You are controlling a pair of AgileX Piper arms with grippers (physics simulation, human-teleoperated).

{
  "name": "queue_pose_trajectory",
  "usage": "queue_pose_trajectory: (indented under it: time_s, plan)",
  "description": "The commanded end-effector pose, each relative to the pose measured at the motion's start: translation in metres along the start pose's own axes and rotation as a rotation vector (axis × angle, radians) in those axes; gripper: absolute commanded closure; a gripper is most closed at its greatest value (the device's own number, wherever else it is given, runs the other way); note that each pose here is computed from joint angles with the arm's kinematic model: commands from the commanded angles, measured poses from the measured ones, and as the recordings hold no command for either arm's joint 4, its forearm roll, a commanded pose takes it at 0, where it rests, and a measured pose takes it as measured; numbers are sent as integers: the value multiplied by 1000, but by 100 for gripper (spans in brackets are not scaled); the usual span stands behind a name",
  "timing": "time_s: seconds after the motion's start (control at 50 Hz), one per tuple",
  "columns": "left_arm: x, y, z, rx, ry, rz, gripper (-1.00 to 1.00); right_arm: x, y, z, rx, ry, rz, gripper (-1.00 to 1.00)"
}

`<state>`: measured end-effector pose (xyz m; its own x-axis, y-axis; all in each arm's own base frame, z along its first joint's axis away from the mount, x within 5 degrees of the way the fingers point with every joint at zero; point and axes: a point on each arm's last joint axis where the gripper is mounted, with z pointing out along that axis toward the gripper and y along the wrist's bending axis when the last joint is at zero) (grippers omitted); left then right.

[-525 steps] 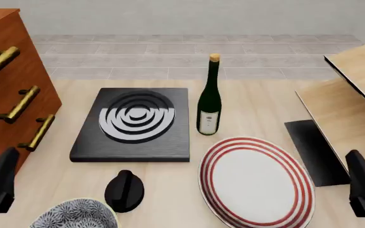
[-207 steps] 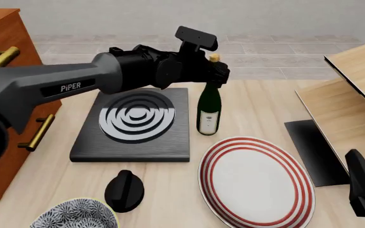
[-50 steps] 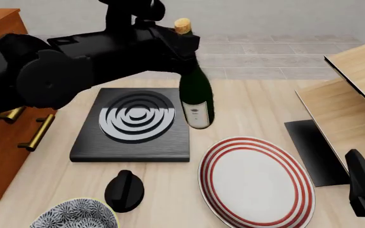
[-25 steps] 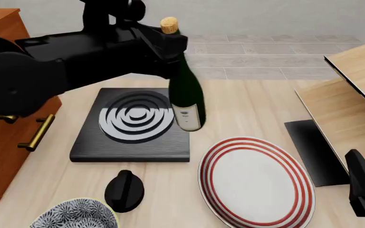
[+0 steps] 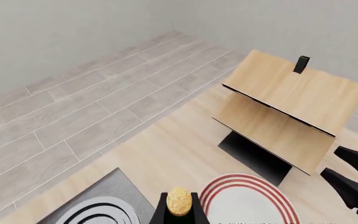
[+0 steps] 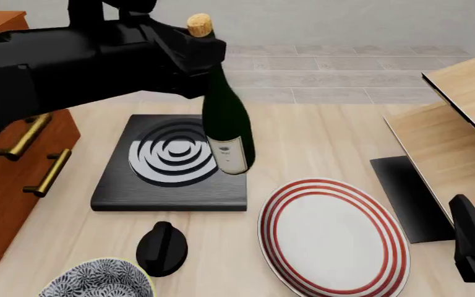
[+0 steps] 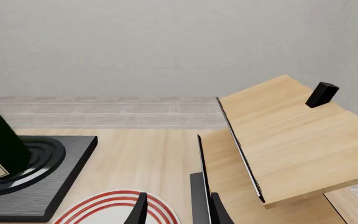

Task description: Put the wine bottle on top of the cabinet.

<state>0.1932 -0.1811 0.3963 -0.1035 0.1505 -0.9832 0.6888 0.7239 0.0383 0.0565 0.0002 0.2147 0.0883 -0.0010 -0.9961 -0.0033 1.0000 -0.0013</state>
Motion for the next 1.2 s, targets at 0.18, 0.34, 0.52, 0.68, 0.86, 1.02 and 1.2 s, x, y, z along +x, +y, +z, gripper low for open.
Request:
queue_pose_trajectory:
  time_s: [0.18,0.34,0.52,0.68,0.86,1.02,1.2]
  plan:
    - [-9,8,-28,-34,5,24,100,0,0,0,0,0,0,-100]
    - [-13,8,-34,-31,16,29,100,0,0,0,0,0,0,-100]
    - [-10,8,-39,-31,43,39,100,0,0,0,0,0,0,-100]
    - [-11,9,-45,-33,57,43,100,0,0,0,0,0,0,-100]
    - [-13,8,-46,-28,71,52,100,0,0,0,0,0,0,-100]
    - [-19,10,-56,-37,72,58,100,0,0,0,0,0,0,-100]
    - [-24,14,-72,-60,68,58,100,0,0,0,0,0,0,-100]
